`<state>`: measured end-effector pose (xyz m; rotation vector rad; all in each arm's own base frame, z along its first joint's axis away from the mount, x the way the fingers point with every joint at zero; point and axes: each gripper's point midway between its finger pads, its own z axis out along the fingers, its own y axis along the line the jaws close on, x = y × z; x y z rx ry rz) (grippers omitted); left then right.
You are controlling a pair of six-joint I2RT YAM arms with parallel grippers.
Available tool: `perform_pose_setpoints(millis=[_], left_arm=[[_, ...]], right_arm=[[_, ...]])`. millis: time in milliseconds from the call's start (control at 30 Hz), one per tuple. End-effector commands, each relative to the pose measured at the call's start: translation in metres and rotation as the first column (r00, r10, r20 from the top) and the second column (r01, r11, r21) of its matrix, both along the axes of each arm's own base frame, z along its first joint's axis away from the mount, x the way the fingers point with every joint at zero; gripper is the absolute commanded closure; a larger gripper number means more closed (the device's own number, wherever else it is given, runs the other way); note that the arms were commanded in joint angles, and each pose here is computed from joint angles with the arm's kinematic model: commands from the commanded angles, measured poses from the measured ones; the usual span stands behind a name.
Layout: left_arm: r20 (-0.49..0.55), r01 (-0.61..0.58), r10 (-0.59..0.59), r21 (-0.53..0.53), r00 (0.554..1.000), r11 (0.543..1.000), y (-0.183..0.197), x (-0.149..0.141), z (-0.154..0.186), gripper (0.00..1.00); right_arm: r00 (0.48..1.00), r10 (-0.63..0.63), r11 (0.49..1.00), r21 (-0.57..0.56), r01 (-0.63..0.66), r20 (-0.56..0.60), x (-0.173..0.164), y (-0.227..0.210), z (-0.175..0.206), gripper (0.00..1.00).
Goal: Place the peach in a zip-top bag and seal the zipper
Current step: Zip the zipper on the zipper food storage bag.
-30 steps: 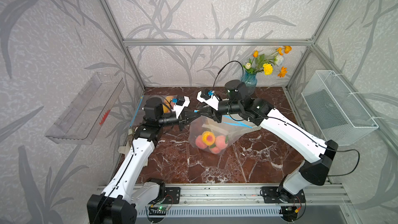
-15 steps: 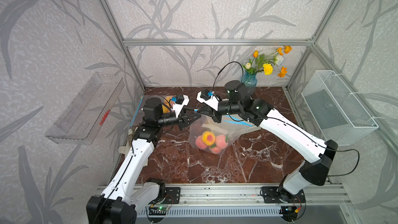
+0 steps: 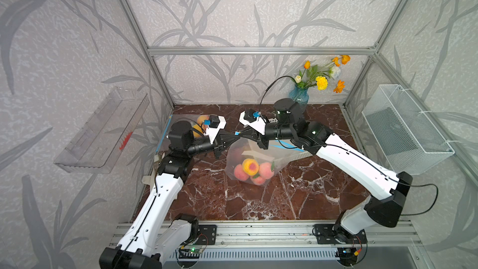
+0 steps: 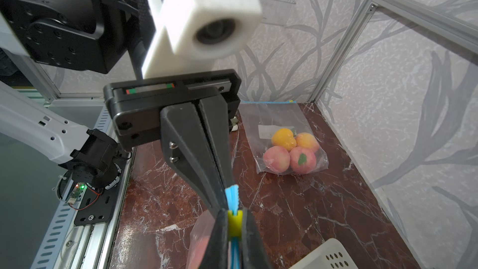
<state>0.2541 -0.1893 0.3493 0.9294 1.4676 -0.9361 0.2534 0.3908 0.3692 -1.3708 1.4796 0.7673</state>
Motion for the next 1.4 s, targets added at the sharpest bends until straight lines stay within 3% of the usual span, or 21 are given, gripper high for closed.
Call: perform_pose_setpoints(millis=[0,233,567,1100,1267,1367], left_arm=[[0.05,-0.077,0.077,-0.003,0.996,0.997,0.007,0.009,0.006,1.0],[0.024,-0.212,0.212,-0.013,0.977,0.977,0.019,0.03,0.006,1.0],[-0.008,-0.451,0.451,-0.03,0.892,0.892,0.049,0.053,0.012,1.0],[0.018,-0.613,0.615,-0.075,0.788,0.787,0.078,0.057,0.032,1.0],[0.009,-0.685,0.688,-0.093,0.725,0.723,0.094,0.06,0.034,1.0],[0.008,-0.687,0.691,-0.101,0.722,0.719,0.095,0.058,0.035,1.0]], right_arm=[[0.997,-0.067,0.998,-0.008,0.067,0.029,0.004,-0.026,0.007,1.0],[0.989,-0.141,0.989,-0.034,0.143,0.049,0.005,-0.057,0.002,1.0],[0.957,-0.279,0.958,-0.046,0.284,0.082,0.0,-0.106,-0.003,1.0],[0.915,-0.394,0.917,-0.025,0.397,0.083,-0.009,-0.14,-0.01,1.0],[0.903,-0.425,0.904,-0.029,0.427,0.063,-0.009,-0.146,-0.017,1.0],[0.909,-0.415,0.909,-0.023,0.416,0.045,-0.012,-0.144,-0.019,1.0]])
